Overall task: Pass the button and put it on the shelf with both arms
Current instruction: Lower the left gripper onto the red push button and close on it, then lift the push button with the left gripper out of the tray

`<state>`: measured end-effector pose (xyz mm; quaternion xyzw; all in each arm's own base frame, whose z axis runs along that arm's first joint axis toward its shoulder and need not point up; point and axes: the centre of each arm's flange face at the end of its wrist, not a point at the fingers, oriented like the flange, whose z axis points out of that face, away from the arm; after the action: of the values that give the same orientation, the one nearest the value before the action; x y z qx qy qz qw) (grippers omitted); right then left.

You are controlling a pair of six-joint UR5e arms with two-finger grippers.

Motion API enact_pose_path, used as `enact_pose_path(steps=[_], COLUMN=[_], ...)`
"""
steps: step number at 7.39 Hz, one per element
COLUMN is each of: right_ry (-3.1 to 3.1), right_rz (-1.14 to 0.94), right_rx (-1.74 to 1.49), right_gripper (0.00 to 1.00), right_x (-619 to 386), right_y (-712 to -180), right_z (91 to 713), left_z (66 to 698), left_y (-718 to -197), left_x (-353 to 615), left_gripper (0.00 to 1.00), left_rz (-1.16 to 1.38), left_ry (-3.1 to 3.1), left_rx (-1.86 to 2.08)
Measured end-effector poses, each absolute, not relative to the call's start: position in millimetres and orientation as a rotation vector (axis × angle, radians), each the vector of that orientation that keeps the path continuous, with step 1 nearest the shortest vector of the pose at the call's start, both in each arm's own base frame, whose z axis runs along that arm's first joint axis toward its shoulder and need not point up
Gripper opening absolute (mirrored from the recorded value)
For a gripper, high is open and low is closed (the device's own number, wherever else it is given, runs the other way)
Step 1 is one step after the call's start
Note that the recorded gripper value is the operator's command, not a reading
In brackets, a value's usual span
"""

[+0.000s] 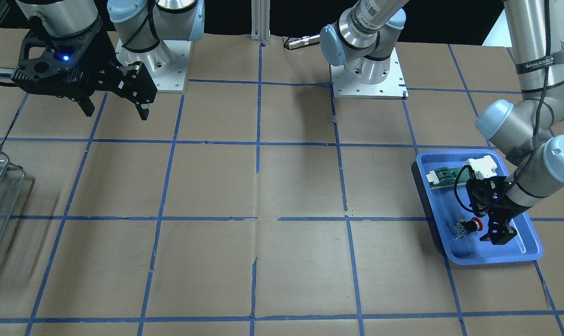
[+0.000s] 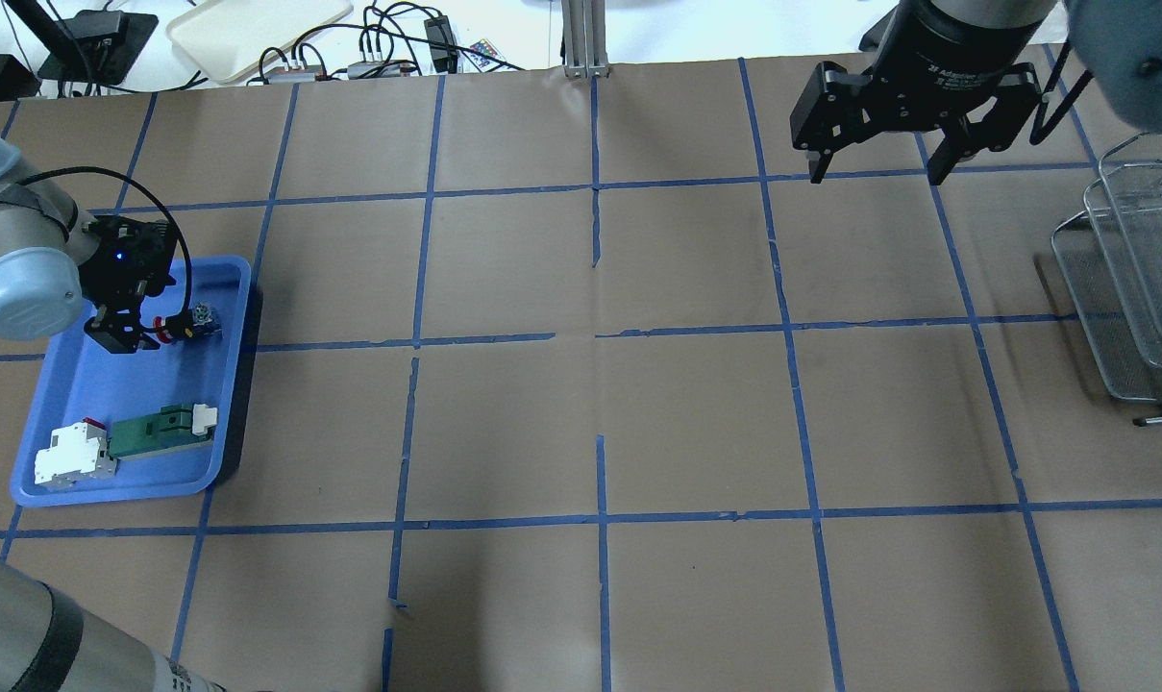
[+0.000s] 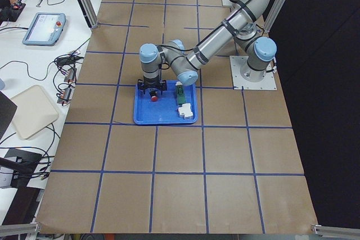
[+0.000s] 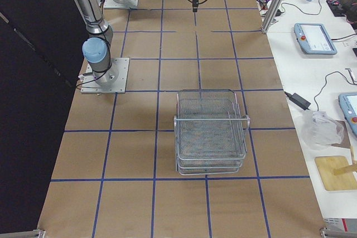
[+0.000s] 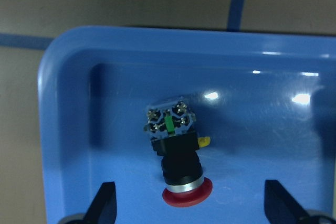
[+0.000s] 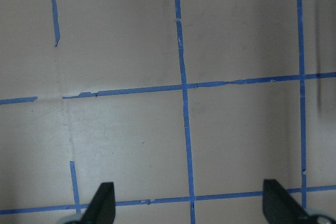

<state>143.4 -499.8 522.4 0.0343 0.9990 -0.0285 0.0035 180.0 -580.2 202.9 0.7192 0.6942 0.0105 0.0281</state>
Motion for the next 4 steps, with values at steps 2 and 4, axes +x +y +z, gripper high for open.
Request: enact_pose_path(steps=[2,4], right_ry=[3.132,3.132], right_rz=[-0.089,-0.089], right_rx=[0.107,0.108], right_gripper=[1.00,1.00], right_x=[144,143], right_y=[-500,-500], right_z=[522,522], left_z=[184,174], left_y=[-582,-574], left_x=[182,184], left_gripper=[0.74,0.00], left_rz=[0.046,0.060], left_ry=[2.141,2.182], left_rx=[2.236,2.202])
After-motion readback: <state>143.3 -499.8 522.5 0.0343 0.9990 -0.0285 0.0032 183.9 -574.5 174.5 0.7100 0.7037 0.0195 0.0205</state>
